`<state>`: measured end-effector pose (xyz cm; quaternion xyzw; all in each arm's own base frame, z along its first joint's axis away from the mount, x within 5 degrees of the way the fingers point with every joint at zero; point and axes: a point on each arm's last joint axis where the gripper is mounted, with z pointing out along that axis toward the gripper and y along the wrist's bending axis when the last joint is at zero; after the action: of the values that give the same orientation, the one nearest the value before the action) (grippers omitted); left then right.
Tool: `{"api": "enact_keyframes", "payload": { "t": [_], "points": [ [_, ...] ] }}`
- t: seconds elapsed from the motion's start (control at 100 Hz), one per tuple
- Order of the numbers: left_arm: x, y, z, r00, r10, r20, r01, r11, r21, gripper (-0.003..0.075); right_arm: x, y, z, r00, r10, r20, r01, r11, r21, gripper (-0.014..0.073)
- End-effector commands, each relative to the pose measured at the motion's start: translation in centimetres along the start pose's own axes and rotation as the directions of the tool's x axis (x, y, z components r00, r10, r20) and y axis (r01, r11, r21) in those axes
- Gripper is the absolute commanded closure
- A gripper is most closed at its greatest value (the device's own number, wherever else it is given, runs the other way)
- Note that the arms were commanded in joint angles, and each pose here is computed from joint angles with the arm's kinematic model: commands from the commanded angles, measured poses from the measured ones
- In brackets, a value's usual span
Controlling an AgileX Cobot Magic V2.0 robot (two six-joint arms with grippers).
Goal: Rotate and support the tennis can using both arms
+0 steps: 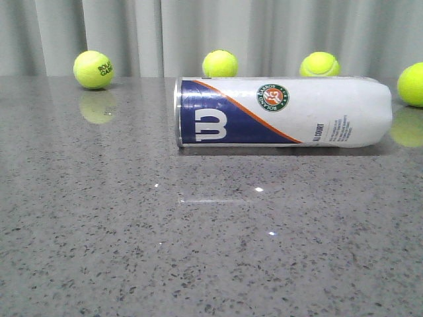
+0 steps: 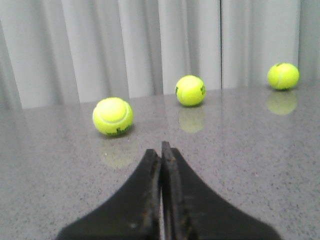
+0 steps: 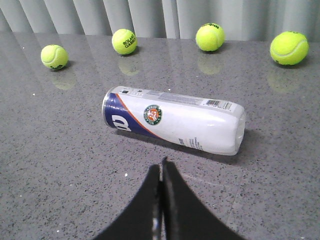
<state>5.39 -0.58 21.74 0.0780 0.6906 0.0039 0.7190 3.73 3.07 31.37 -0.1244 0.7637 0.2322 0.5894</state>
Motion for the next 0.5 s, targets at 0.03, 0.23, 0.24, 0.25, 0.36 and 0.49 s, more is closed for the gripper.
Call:
{"api": "enact_keyframes", "payload": {
  "t": [0.03,0.23,0.24,0.25,0.36,0.49],
  "points": [
    [-3.1,0.4,-0.1,1.000,-0.016,-0.022,0.017,1.000,0.004,0.0739,-1.3,0.2,-0.2,0.996,-0.001,0.086,0.001,1.000,0.000,0.0664],
    [-5.8,0.7,0.8,0.967,-0.018,-0.255,0.026,0.999,0.028,0.0739,-1.3,0.2,-0.2,0.996,-0.001,0.086,0.001,1.000,0.000,0.0664],
    [-6.0,0.7,0.8,0.963,-0.020,-0.268,0.029,0.999,0.030,0.0739,-1.3,0.2,-0.2,0.996,-0.001,0.086,0.001,1.000,0.000,0.0664],
    [-6.0,0.6,1.0,0.959,-0.024,-0.283,0.035,0.999,0.033,0.0739,-1.3,0.2,-0.2,0.996,-0.001,0.086,0.001,1.000,0.000,0.0664],
    [-6.9,0.5,1.8,0.914,-0.051,-0.403,0.078,0.996,0.052,0.0738,-1.3,0.2,-0.2,0.996,-0.001,0.086,0.001,1.000,0.000,0.0664],
    [-7.5,0.5,3.1,0.847,-0.051,-0.530,0.100,0.993,0.064,0.0674,-1.3,0.2,-0.2,0.996,-0.001,0.086,0.001,1.000,0.000,0.0664]
  ]
}}
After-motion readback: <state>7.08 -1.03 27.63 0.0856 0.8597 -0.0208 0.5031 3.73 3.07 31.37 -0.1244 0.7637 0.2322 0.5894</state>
